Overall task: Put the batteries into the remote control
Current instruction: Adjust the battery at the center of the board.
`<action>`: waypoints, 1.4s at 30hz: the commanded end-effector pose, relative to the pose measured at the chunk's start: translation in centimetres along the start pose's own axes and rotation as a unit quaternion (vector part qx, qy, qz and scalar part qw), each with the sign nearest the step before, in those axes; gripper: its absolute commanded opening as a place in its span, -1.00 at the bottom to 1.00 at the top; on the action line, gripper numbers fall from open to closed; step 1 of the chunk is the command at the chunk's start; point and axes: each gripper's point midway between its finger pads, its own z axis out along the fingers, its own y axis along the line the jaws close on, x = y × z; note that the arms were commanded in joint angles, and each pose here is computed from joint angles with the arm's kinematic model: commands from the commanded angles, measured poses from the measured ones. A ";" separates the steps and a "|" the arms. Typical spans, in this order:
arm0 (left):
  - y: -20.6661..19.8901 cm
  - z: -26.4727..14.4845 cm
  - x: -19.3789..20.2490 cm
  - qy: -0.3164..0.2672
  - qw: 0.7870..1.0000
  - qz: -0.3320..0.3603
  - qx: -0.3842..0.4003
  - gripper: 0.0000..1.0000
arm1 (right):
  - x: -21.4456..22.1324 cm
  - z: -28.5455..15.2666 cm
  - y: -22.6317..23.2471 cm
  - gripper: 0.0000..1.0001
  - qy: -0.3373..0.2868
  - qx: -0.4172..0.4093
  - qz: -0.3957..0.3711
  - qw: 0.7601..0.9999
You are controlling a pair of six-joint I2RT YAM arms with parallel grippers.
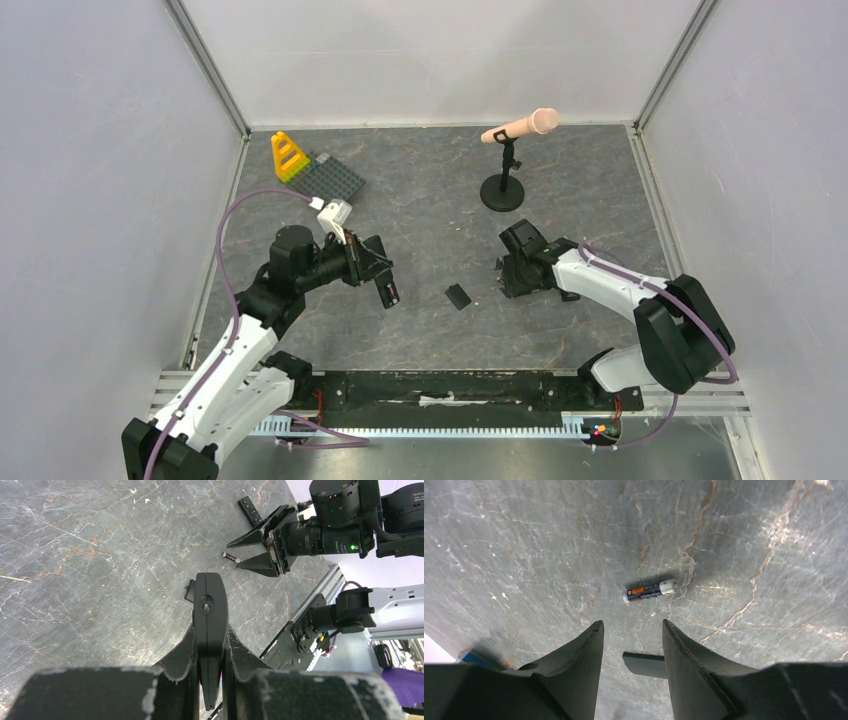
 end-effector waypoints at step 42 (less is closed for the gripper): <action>1.0 -2.0 -2.9 -0.085 0.994 0.040 -0.059 -0.96 | -3.3 2.6 -0.7 -0.56 -0.079 0.079 0.187 0.976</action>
